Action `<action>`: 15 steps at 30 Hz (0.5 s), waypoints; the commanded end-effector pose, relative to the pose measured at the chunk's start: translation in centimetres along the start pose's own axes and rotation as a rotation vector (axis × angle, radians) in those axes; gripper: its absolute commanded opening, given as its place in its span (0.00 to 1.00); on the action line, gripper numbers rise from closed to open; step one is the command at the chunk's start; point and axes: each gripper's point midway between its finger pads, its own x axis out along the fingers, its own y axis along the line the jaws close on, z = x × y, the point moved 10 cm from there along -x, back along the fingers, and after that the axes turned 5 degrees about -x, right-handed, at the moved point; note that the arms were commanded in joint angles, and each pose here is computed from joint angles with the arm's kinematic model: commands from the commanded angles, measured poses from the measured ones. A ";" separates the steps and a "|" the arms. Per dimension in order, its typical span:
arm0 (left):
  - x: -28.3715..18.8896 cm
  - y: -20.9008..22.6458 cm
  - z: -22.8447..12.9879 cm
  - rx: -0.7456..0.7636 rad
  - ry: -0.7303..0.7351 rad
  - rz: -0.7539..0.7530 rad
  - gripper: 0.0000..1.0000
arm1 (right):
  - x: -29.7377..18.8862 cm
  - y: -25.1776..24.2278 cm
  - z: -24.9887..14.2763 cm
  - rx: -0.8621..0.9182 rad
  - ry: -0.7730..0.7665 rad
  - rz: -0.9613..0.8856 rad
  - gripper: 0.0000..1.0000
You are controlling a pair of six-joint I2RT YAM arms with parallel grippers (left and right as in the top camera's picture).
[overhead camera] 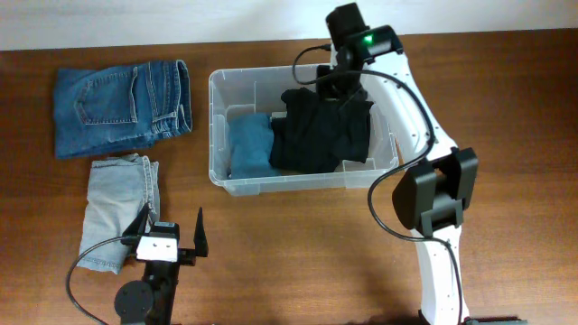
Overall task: Pack container
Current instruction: 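Push the black garment down into the container with the right gripper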
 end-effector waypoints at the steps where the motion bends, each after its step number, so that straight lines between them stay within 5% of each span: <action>1: 0.0 0.2 -0.1 0.012 0.003 0.014 0.99 | 2.4 1.5 -0.8 -0.040 0.044 0.025 0.11; 15: 0.0 0.2 -0.1 0.012 0.003 0.014 0.99 | 9.1 4.3 -4.2 -0.116 0.099 0.032 0.13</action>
